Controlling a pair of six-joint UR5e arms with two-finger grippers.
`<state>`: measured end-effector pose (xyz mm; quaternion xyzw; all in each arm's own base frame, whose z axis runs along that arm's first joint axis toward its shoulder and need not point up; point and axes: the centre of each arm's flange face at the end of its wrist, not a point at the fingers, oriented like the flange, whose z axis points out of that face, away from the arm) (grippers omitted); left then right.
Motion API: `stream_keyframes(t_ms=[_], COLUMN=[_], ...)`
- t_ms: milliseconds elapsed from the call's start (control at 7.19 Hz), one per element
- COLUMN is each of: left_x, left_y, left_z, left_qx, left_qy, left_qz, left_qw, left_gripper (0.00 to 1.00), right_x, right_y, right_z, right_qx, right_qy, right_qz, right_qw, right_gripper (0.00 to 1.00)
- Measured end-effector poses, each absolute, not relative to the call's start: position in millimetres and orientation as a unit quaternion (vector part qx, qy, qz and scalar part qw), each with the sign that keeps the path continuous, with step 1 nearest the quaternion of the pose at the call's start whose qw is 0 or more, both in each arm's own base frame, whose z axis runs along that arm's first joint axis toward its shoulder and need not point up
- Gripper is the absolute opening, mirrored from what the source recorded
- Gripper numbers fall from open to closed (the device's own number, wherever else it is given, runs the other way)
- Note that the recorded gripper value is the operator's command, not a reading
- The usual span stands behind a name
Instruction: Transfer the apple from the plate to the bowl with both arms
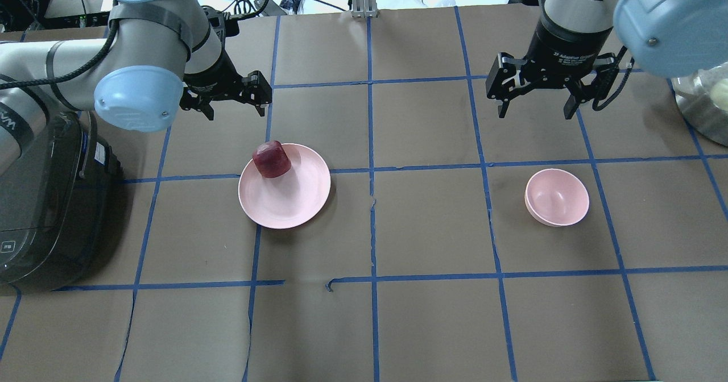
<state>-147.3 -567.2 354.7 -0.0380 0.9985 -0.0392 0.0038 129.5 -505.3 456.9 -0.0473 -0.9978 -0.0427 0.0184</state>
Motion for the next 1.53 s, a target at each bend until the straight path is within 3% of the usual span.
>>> stream_keyframes(t_ms=[417, 1113, 1252, 1391, 1530], left_x=[-154.8, -164.8, -165.2, -165.2, -165.1], left_y=[-580.7, -584.0, -581.7, -577.5, -573.6], left_z=[306.3, 239.3, 226.8, 211.5, 201.2], left_qx=[-0.093, -0.149, -0.150, -0.151, -0.152], left_qy=[0.995, 0.989, 0.989, 0.988, 0.988], left_qz=[-0.024, -0.011, -0.002, 0.012, 0.022], left_qw=[0.002, 0.007, 0.008, 0.009, 0.011], left_gripper=[1.00, 1.00, 1.00, 1.00, 0.89], right_x=[47.6, -41.0, -45.6, -47.4, -49.4], right_y=[-531.5, -525.1, -525.9, -526.5, -526.3], right_z=[406.8, 248.1, 233.2, 220.9, 210.8], right_qx=[0.033, 0.075, 0.073, 0.072, 0.069], right_qy=[-0.995, -0.988, -0.987, -0.986, -0.984], right_qz=[-0.089, -0.132, -0.139, -0.147, -0.155], right_qw=[-0.003, -0.036, -0.039, -0.043, -0.047], right_gripper=[1.00, 0.99, 0.86, 0.58, 0.42])
